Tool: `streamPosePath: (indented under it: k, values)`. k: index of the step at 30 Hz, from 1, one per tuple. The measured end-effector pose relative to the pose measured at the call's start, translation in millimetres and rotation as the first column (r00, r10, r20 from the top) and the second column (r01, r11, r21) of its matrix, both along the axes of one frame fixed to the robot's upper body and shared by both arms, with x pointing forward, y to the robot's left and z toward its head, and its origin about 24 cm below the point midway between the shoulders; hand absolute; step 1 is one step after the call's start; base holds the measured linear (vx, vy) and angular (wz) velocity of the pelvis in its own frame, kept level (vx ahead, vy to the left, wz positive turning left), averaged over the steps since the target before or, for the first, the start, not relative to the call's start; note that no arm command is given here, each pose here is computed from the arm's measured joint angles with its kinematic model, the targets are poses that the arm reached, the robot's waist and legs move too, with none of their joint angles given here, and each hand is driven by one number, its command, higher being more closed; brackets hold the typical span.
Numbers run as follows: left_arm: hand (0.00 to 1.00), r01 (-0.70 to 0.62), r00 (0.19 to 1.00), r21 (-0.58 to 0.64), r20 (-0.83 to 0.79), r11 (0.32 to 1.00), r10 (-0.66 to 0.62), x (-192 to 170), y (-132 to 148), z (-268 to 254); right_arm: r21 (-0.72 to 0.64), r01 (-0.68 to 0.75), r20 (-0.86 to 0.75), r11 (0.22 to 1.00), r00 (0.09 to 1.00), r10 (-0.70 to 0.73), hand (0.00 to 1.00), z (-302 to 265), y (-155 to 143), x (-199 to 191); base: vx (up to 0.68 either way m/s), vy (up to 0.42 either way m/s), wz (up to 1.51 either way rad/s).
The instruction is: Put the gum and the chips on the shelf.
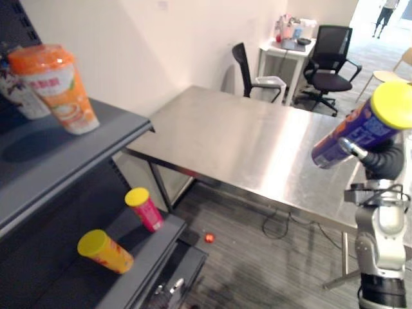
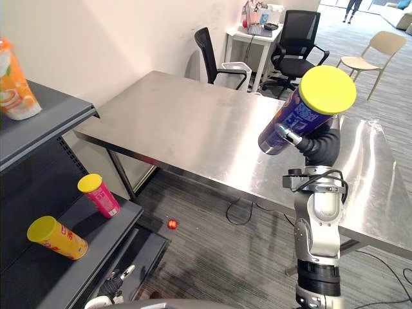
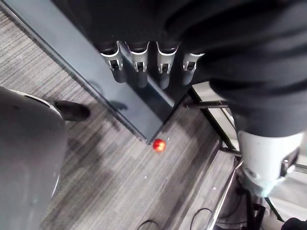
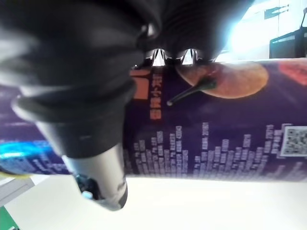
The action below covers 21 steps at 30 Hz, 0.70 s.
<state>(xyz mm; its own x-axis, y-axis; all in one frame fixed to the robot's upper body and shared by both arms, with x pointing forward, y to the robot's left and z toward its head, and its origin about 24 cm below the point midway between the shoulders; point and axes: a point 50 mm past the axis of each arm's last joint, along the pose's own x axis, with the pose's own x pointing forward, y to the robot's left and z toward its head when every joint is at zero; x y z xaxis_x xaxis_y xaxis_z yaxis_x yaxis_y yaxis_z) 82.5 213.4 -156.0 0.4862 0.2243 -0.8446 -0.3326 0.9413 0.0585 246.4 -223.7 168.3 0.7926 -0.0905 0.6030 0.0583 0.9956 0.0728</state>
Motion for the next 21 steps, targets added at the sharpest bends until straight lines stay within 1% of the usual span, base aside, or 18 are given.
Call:
streamPosePath:
  k: [2,4,6,8,10,11,13,16,17,19,21]
  values:
    - [0.0,-0.016,1.0,-0.018,0.01,1.0,0.016,0,2,0,0.026,-0.037,-0.017,0.999,0.999,0.037,1.0,-6,10,2,-0.08,-0.04,0.59]
    - [0.0,-0.022,0.999,-0.024,0.026,0.999,0.023,3,2,2,0.068,-0.103,-0.023,0.992,0.994,0.105,1.0,-10,24,4,-0.16,-0.1,1.11]
    - [0.0,-0.021,0.999,-0.022,0.026,1.0,0.022,3,1,2,0.08,-0.127,-0.021,0.989,0.991,0.129,1.0,-10,29,5,-0.25,-0.145,1.52]
    - [0.0,-0.019,1.0,-0.011,0.004,1.0,0.019,-1,3,1,0.078,-0.121,-0.02,0.99,0.992,0.123,1.0,-10,27,5,-0.32,-0.204,1.9]
    - [0.0,-0.036,0.999,-0.007,-0.004,0.999,0.036,-1,8,1,0.098,-0.038,-0.001,0.994,0.999,0.038,1.0,-5,10,5,-0.25,-0.095,2.07]
    - [0.0,-0.047,0.999,-0.012,-0.027,0.999,0.047,-9,7,-2,0.104,-0.02,0.004,0.994,1.0,0.02,1.0,-3,8,5,-0.15,-0.084,1.54]
    - [0.0,-0.102,0.989,-0.03,-0.111,0.994,0.098,-42,3,-8,0.108,0.029,0.009,0.994,1.0,-0.03,1.0,-2,1,3,-0.13,-0.057,1.25]
    - [0.0,-0.17,0.976,-0.043,-0.143,0.984,0.162,-60,0,-10,0.119,0.072,0.014,0.99,0.997,-0.074,1.0,0,-9,1,-0.13,0.052,0.92]
    - [0.0,-0.192,0.972,-0.058,-0.149,0.98,0.182,-62,-4,-11,0.127,0.098,0.017,0.987,0.995,-0.101,1.0,0,-14,-1,-0.14,0.142,0.84]
    - [0.0,-0.219,0.968,-0.066,-0.138,0.973,0.208,-62,-3,-10,0.15,0.148,0.013,0.978,0.988,-0.152,1.0,-2,-23,-5,-0.16,0.225,0.96]
    - [0.0,-0.224,0.967,-0.065,-0.138,0.972,0.214,-63,-2,-10,0.156,0.162,0.015,0.974,0.986,-0.166,1.0,-2,-26,-7,-0.11,0.231,0.66]
